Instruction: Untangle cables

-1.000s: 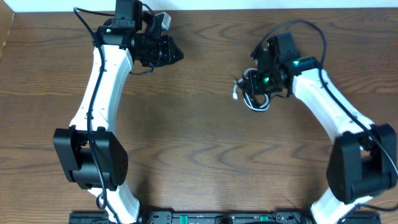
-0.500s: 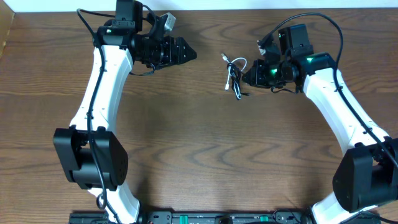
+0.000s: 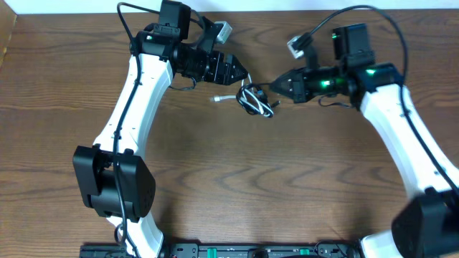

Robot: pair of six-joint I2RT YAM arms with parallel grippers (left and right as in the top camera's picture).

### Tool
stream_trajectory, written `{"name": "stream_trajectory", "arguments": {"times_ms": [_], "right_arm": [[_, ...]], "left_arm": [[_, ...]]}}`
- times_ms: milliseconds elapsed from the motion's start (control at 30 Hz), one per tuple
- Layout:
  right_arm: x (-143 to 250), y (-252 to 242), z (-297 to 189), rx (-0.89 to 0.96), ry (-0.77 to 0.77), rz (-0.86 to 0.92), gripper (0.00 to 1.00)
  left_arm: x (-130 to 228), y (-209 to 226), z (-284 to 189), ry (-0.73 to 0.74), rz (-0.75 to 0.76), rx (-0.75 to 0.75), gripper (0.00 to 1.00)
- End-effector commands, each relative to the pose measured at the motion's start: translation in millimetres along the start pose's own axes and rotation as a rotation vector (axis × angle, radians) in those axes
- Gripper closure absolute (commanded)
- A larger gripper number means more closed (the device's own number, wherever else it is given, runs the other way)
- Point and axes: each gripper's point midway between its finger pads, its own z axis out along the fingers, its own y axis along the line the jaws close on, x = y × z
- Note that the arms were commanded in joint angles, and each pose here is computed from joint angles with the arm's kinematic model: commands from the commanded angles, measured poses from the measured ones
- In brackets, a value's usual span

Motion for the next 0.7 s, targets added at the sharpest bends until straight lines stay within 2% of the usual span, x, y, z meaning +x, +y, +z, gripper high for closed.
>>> {"name": "stream_trajectory", "arguments": {"times_ms": [0,200,367,500,667], "right_arm": [[-16,25,-26,-0.04,-0.071,-0.095,0.99],[-18,27,-38,-0.051,-0.09,-0.078,0.99],[-18,25,-40,-0.047,-0.089,-0.068,0.99],[-17,25,-40,-0.047,-0.088,-0.066,0.99],[-19,26,-40,-0.049,-0.093,-0.059,0.99]], "left_arm": [[1,-13,-4,-0.007,0.098,0.068,0.24],[7,-34,-7,-0.009,0.222,0.191,0.24],[8,-37,-8,-0.011,0.25,0.209,0.24],[13,-51,-11,-0.024,0.335,0.294,0.24],[14,-56,-10,-0.022,0.351,0.309,0.25]]}}
